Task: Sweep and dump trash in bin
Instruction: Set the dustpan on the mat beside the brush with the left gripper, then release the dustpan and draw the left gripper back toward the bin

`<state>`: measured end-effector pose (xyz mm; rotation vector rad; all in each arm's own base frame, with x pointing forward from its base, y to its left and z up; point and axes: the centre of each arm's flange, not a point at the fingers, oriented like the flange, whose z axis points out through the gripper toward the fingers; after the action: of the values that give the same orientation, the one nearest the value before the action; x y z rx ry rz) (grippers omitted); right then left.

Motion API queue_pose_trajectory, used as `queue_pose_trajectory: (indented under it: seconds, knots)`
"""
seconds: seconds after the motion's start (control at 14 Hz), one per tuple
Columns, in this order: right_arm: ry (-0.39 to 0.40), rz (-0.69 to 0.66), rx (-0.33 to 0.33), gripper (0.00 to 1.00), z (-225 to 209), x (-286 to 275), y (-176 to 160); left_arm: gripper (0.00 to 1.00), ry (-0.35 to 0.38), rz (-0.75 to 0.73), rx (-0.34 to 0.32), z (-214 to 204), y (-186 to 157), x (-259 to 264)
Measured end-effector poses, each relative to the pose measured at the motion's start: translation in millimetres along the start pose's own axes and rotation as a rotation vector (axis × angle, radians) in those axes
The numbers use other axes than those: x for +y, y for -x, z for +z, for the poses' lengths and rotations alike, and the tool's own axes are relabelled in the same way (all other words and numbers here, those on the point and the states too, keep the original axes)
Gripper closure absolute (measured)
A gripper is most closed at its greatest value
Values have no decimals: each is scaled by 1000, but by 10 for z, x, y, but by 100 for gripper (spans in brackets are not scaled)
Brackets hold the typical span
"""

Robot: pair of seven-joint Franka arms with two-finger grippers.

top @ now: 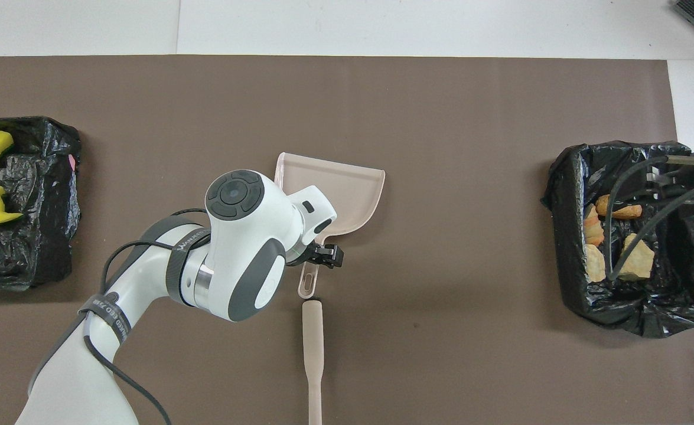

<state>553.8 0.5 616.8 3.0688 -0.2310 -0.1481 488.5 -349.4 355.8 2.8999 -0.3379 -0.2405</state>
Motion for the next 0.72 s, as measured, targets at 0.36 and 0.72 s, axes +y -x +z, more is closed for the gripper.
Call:
queue_pose_trajectory:
  seconds: [0.36,0.72]
  knots:
    - [20,-3,-7,0,4,-6,13,0,12,-63,14,-672,-131,-445]
    - [20,-8,-6,0,2,-33,18,0,-127,-53,90,-1502,-1,-909]
